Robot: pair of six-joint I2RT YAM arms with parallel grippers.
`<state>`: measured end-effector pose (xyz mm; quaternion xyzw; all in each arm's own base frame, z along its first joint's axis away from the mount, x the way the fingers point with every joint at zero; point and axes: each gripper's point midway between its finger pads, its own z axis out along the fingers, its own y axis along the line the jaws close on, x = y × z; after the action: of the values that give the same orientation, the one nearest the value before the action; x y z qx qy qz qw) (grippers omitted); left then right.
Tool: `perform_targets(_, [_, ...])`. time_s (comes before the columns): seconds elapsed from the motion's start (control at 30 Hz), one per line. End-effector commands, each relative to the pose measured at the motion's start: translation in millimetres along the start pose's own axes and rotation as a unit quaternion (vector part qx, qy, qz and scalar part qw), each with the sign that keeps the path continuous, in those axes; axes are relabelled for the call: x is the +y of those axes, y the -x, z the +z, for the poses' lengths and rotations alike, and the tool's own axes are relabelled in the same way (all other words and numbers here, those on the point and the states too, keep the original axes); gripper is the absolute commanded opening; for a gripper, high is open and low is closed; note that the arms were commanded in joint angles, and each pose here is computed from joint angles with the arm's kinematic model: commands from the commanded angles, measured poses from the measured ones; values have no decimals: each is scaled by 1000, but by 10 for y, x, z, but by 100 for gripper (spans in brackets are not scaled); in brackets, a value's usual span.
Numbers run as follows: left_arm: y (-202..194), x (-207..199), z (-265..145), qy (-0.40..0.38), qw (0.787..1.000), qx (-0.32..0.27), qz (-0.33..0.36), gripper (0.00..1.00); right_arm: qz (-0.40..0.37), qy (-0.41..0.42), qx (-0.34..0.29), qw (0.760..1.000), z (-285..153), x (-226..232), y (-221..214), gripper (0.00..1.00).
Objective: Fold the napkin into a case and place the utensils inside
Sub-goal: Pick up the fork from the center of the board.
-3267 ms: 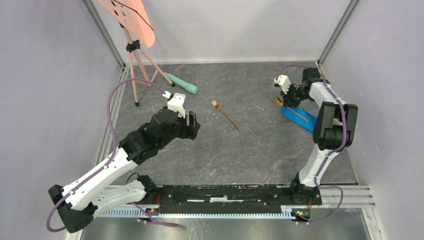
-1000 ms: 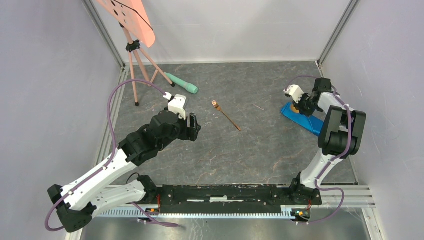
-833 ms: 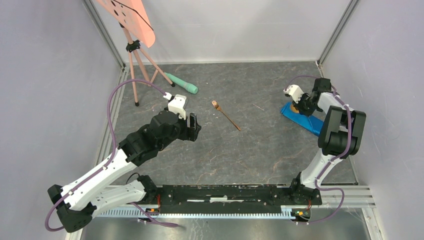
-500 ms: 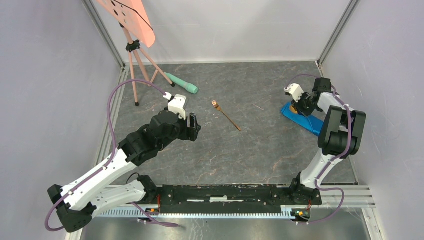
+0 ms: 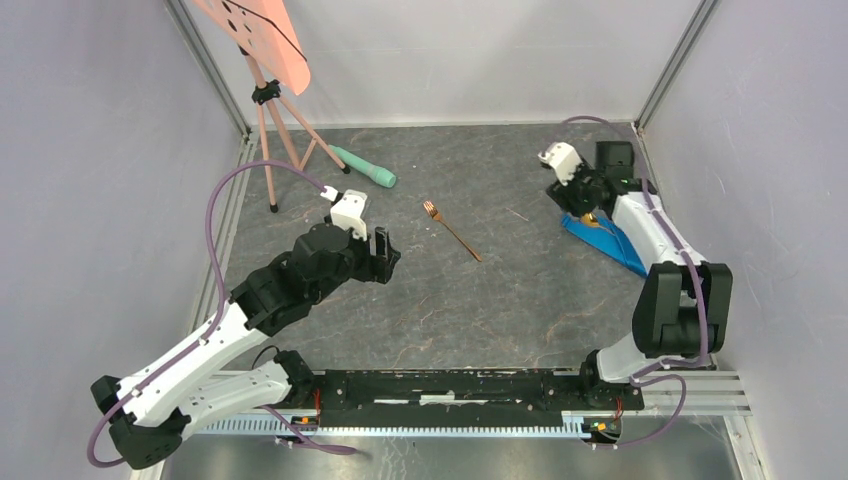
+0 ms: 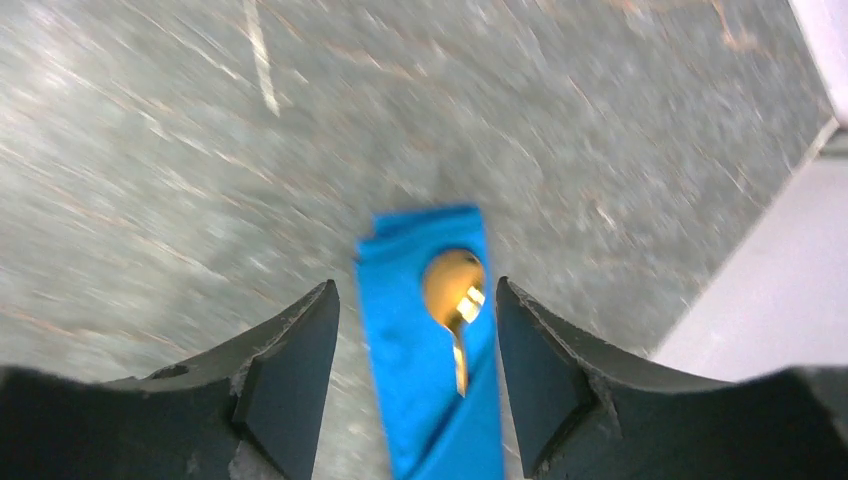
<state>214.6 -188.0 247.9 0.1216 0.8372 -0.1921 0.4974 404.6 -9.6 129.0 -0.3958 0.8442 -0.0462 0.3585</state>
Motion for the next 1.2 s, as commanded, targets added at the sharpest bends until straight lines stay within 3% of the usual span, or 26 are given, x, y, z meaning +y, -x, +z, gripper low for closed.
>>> perform_targets(0.0, [114,1,-22,-11,1000,-23,11,78,48,46,-63,996,25,447,701,65])
perform_targets(0.17, [141,79,-9,-5,1000,-27,-5,78,52,111,-87,989,215,1269,1327,65])
perform_targets(0.4, [179,196,-2,7,999,-35,-23,78,114,131,-79,982,677,1951,1806,62])
perform_targets(0.77, [195,251,-8,10,999,-39,-32,78,142,120,-28,982,1192,2188,2013,58])
perform_targets(1.17, [206,252,-34,9,998,-43,-32,78,123,127,-5,984,1392,2371,1992,50])
